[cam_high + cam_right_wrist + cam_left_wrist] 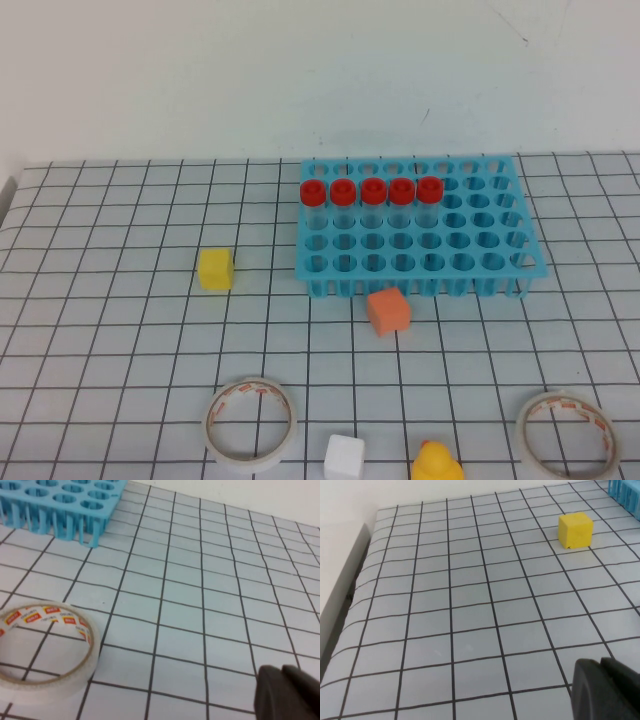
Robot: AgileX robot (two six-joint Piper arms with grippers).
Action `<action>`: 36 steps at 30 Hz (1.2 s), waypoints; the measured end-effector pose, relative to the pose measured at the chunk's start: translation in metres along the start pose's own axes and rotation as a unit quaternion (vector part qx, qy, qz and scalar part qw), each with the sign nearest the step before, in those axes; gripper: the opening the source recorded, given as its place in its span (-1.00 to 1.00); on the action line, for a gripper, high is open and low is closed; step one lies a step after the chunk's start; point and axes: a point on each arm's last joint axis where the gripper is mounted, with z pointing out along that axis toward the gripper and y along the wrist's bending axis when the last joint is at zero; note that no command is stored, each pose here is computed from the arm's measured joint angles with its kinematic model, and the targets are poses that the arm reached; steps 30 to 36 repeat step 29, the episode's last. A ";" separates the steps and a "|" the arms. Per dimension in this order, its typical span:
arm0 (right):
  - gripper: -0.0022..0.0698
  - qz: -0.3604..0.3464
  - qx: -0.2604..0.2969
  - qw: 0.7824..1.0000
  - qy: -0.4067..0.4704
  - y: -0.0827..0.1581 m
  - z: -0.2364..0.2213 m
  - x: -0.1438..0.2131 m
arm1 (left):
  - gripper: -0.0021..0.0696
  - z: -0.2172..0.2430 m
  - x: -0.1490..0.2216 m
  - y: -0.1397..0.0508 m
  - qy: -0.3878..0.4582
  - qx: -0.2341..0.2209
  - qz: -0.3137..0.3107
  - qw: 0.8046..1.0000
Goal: Place the test tubes
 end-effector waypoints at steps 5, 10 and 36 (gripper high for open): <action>-0.94 0.001 0.000 1.000 0.001 0.000 0.000 0.000 | -0.95 0.000 0.000 0.000 0.000 0.000 0.000 1.000; -0.94 0.042 0.019 0.999 0.005 -0.004 0.000 0.001 | -0.95 0.000 0.000 0.000 0.000 0.000 -0.002 1.000; -0.94 0.112 0.014 0.994 0.004 -0.003 0.000 0.001 | -0.95 0.000 0.000 0.000 0.000 0.000 -0.002 1.000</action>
